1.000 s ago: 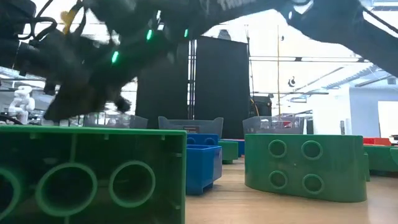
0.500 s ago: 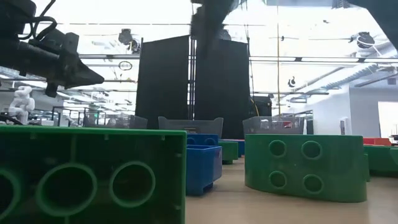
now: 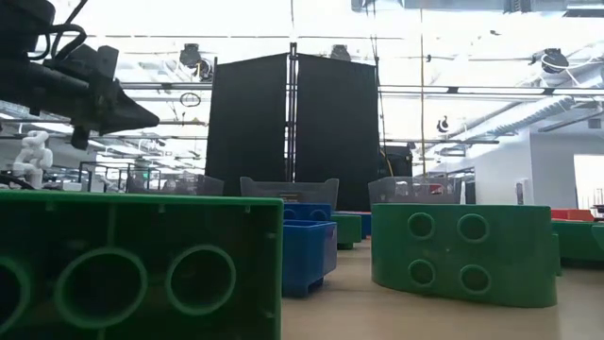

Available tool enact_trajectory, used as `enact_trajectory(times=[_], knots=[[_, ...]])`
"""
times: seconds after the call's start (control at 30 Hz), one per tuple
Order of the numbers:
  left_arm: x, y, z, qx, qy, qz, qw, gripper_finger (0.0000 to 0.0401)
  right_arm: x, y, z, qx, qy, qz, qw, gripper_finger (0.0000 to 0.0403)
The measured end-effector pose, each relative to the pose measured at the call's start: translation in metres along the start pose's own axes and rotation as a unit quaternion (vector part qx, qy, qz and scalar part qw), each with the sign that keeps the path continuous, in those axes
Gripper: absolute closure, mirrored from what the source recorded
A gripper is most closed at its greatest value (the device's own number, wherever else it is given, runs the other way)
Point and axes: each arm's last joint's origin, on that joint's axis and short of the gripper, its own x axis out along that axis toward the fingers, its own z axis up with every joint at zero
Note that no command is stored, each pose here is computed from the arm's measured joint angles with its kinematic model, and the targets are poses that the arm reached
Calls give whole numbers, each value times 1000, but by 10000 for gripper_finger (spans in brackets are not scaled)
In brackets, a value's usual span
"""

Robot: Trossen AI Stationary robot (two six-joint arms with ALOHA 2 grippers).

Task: Sort blocks
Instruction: Put the green game piece into the left black bin

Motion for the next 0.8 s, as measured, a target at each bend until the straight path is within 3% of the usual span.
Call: enact_trajectory(times=[0.1,0.2,0.3,0.4,0.57,0.8], knots=[[0,-1,0,-1,10,-18,1000,368,-49,-10,-31,106,-53,13,993,178],[0,-2,-1,-1,15,-28,999,368,-54,11,-58,137,-76,2,988,183],[0,-2,-1,-1,16,-28,999,368,-19,45,-77,126,-52,-3,991,185],[0,-2,-1,-1,16,-28,999,368,36,76,-85,126,-55,12,990,185],[0,-2,-1,-1,16,-27,999,368,91,100,-89,146,-98,107,979,186],[0,-2,-1,-25,16,-27,999,368,164,123,-82,142,-84,155,974,186]])
